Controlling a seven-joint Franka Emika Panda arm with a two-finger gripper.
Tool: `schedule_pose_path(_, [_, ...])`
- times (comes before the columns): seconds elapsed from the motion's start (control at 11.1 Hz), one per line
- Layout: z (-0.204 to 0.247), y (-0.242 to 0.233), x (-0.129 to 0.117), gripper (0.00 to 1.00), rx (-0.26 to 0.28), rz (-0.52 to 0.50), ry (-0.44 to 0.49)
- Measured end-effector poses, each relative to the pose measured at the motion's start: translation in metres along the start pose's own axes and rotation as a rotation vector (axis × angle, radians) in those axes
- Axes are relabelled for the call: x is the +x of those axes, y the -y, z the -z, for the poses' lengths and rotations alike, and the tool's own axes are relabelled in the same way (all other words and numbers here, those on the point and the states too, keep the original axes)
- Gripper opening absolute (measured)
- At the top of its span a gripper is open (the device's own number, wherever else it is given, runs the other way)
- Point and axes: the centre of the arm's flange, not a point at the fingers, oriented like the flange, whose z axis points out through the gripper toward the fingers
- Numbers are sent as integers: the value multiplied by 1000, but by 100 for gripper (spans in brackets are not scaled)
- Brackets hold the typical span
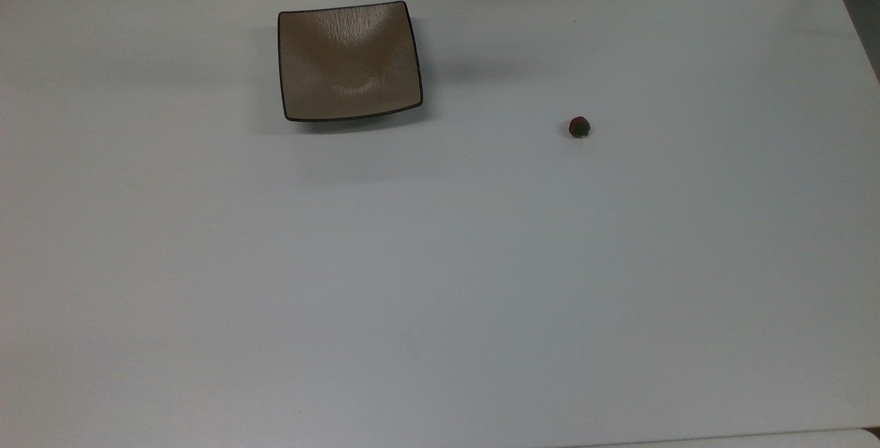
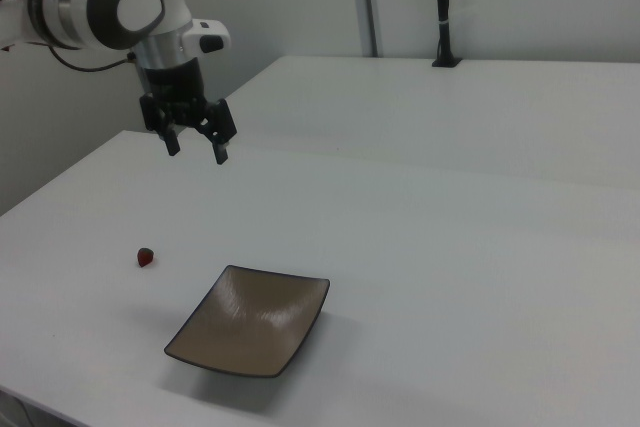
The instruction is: Strawberries on a ceramic plate
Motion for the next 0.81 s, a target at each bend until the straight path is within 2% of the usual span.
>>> schedule_pose_path(0.27, [23, 31, 3, 100, 3, 55, -49])
schedule_pose_path(0.54, [43, 70, 2, 100, 14, 45, -79])
schedule_pose_path(0.81, [22, 135, 2, 100, 23, -10, -40])
